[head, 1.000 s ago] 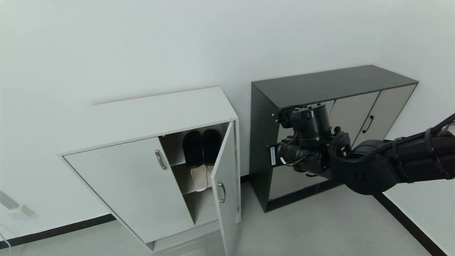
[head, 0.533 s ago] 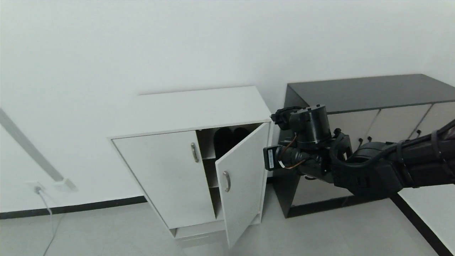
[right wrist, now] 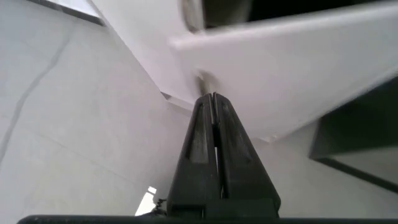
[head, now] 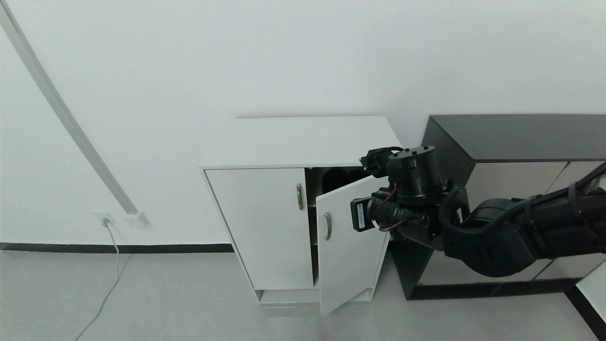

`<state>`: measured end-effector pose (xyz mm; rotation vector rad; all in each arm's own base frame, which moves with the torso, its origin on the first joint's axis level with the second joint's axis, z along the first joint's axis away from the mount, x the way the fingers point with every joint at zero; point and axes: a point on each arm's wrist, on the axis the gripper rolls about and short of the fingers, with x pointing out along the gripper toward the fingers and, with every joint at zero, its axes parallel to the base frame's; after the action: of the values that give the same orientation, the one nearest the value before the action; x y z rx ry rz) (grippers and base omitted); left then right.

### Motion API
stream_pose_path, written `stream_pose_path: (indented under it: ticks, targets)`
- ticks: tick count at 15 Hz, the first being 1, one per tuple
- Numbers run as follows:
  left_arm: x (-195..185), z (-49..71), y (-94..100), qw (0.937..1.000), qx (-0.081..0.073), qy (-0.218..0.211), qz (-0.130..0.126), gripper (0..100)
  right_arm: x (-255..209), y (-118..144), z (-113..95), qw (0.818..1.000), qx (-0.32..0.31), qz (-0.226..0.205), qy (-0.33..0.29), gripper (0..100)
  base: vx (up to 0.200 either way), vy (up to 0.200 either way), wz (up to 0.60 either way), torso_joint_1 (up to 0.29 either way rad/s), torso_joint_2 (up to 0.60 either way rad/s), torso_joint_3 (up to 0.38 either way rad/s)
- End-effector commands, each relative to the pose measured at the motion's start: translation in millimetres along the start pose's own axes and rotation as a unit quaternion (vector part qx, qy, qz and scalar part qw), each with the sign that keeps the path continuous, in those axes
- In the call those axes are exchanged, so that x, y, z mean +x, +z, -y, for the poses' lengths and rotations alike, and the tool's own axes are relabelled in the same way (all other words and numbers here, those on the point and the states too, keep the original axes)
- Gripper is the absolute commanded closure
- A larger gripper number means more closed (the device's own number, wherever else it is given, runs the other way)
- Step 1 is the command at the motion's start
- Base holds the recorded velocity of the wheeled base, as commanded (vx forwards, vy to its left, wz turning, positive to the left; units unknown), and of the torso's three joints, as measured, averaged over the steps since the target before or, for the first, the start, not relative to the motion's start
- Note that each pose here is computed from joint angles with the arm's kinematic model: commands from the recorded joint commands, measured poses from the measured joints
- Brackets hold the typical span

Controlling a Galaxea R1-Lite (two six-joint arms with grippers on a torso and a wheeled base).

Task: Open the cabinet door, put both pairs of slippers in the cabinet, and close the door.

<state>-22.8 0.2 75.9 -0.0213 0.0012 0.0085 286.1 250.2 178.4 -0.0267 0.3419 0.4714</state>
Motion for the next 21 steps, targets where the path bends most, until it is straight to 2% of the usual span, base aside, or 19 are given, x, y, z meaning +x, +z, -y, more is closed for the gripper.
stream_pose_path:
  ticks: [1, 4, 8, 11, 19, 21]
  targets:
    - [0, 0.0, 0.0, 1.0, 0.0, 0.0, -0.001, 100, -1, -13, 0, 1.0, -0.011, 0.001, 0.013, 100, 0.0, 0.0, 0.0, 0.0, 0.0, 0.0]
    - [0, 0.0, 0.0, 1.0, 0.001, 0.0, -0.001, 100, -10, -25, 3, 0.999, -0.009, 0.017, 0.038, 100, 0.0, 0.0, 0.0, 0.0, 0.0, 0.0]
    - [0, 0.0, 0.0, 1.0, 0.002, -0.001, -0.001, 100, -22, -42, 6, 0.997, -0.011, 0.008, 0.076, 100, 0.0, 0.0, 0.0, 0.0, 0.0, 0.0]
    - [0, 0.0, 0.0, 1.0, 0.002, -0.001, -0.001, 100, -38, -57, 2, 0.995, -0.018, -0.002, 0.098, 100, 0.0, 0.0, 0.0, 0.0, 0.0, 0.0]
    - [0, 0.0, -0.2, 1.0, 0.003, -0.001, -0.002, 100, -91, -81, 7, 0.993, -0.028, -0.03, 0.114, 100, 0.2, 0.0, 0.0, 0.002, 0.0, 0.004]
    - [0, 0.0, 0.0, 1.0, 0.003, 0.0, -0.001, 100, -90, -85, 7, 0.992, -0.029, -0.038, 0.115, 100, 0.0, 0.0, 0.0, 0.0, 0.0, 0.0]
